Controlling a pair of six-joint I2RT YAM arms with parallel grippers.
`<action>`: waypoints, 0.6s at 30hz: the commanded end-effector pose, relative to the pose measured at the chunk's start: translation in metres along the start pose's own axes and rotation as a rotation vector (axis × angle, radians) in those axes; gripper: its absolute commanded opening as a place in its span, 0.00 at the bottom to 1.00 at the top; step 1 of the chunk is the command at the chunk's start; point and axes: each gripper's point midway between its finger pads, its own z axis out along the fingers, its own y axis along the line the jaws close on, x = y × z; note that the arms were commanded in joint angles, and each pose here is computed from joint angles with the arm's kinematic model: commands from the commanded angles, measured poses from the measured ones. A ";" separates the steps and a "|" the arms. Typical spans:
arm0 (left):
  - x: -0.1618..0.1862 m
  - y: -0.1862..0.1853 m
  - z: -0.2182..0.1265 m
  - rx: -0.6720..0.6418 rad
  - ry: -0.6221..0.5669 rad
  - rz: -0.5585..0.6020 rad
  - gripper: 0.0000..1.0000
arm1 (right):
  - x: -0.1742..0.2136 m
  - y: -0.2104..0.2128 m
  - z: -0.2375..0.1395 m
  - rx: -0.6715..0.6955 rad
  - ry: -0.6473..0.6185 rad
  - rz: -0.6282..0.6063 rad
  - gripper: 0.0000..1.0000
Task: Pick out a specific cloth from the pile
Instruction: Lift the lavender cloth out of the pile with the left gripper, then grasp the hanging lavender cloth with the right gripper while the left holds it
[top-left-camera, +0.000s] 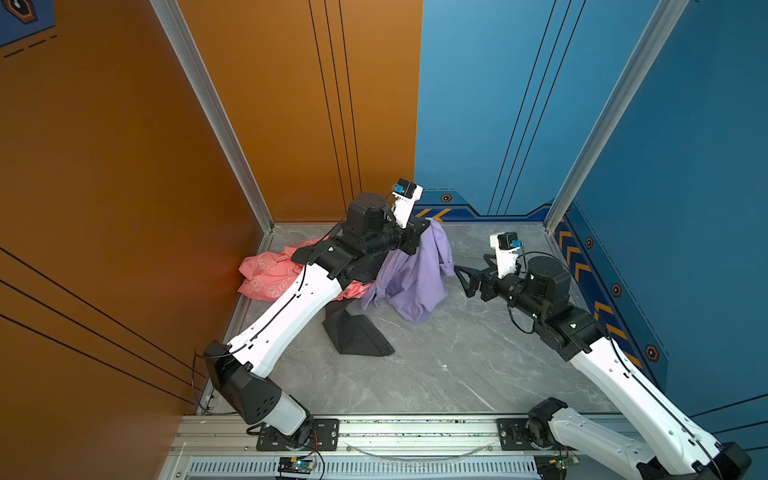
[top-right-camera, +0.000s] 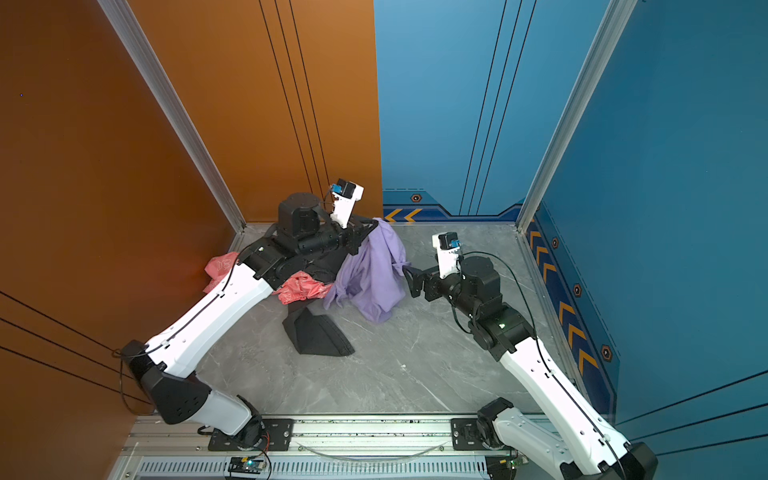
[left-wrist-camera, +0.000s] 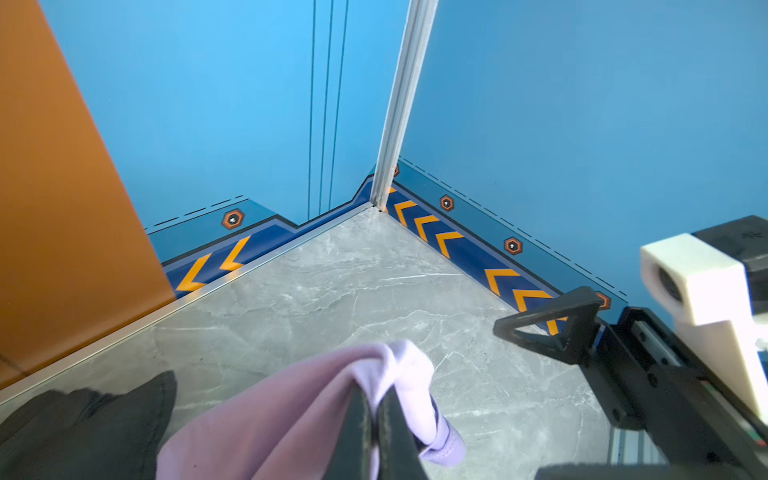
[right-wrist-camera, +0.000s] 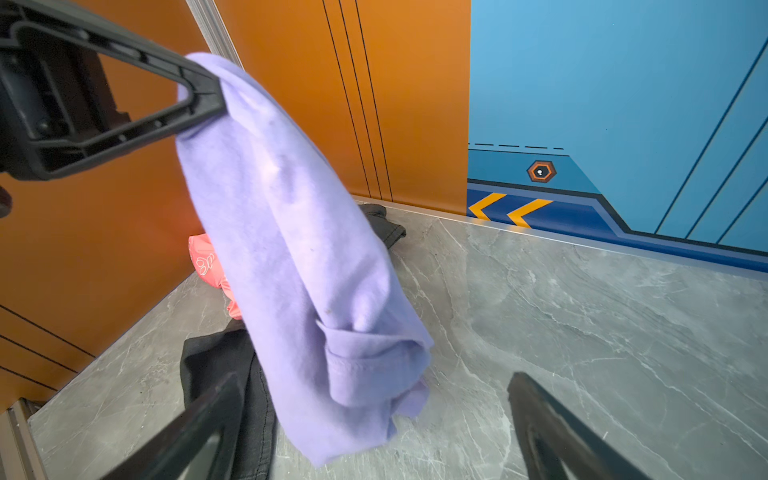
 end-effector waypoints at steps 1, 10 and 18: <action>-0.028 -0.029 0.002 0.098 -0.084 0.042 0.00 | -0.007 0.010 0.002 -0.028 0.010 -0.034 1.00; -0.020 -0.036 0.016 0.112 -0.095 0.007 0.00 | 0.005 0.009 0.021 0.010 0.048 -0.048 0.93; -0.011 -0.037 0.018 0.115 -0.103 -0.026 0.00 | 0.006 0.009 0.042 0.022 0.040 -0.042 0.55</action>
